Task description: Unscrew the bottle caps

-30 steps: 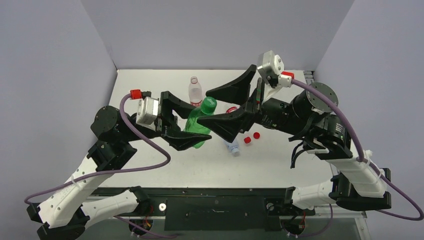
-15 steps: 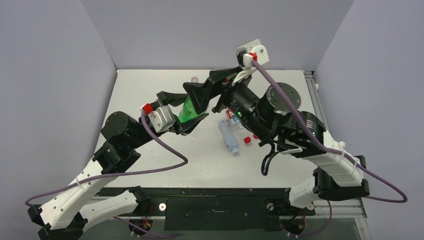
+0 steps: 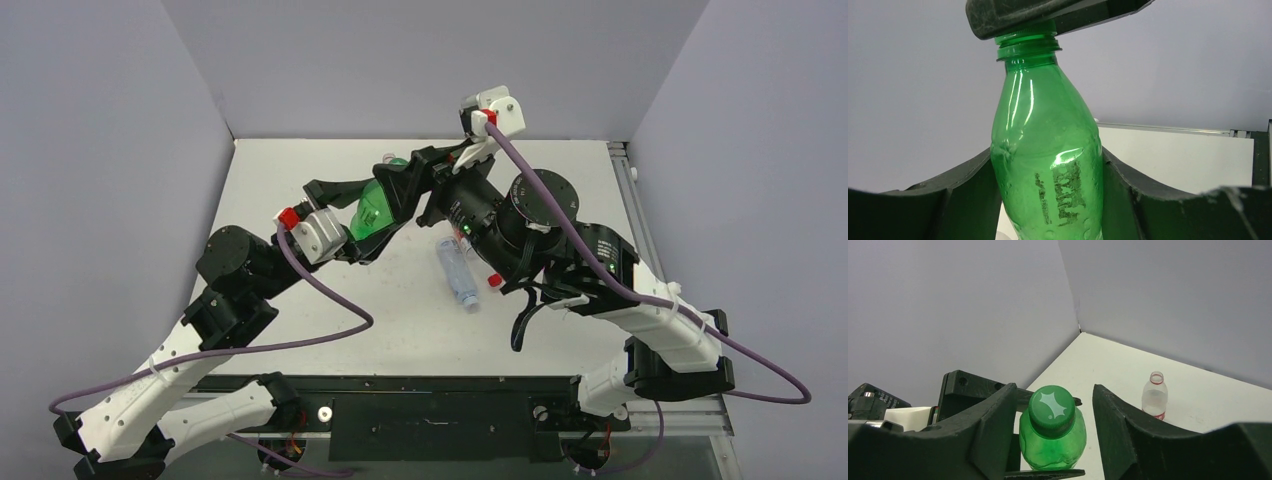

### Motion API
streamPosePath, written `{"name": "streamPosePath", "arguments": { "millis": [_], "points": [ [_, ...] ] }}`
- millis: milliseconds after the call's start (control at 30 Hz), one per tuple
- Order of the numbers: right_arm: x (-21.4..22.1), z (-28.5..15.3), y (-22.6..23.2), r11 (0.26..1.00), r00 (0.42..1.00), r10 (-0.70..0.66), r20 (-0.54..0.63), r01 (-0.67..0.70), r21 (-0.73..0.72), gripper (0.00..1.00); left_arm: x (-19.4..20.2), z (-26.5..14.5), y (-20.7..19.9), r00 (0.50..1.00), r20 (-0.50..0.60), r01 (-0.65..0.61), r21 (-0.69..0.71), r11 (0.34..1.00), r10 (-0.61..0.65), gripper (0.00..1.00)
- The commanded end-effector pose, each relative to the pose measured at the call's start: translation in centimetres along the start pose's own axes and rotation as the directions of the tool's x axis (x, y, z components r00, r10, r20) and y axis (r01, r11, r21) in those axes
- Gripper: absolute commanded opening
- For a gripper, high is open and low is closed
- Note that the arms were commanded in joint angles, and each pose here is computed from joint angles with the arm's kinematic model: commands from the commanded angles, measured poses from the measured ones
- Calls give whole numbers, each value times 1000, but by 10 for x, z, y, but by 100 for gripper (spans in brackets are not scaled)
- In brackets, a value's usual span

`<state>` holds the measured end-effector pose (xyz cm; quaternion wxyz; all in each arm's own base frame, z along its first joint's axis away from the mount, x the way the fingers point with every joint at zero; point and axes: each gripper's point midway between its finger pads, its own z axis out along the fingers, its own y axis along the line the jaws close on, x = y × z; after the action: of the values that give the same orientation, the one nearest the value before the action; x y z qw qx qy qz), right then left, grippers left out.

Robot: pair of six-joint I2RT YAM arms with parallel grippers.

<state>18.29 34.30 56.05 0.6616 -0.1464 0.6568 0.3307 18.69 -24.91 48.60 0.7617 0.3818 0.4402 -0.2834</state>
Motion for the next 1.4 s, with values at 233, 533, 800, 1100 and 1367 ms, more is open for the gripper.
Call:
{"name": "streamPosePath", "arguments": {
  "millis": [233,533,800,1100,1367],
  "points": [
    [-6,1,1,997,998,61,2,-61,-54,36,-26,1,8,997,77,1,-30,1000,2,1],
    [-12,-8,14,978,1000,26,-13,-28,-209,5,-36,4,0,994,102,42,19,999,-44,1],
    [-26,-77,60,731,999,-33,16,35,-681,0,-76,-7,-47,958,162,178,301,937,-235,0],
    [-17,-111,85,535,996,-84,15,58,-843,0,-105,-18,-75,916,115,284,487,826,-383,0],
    [-44,-63,28,857,998,20,67,17,-514,76,-84,-9,-60,946,126,232,386,893,-300,0]
  ]
}}
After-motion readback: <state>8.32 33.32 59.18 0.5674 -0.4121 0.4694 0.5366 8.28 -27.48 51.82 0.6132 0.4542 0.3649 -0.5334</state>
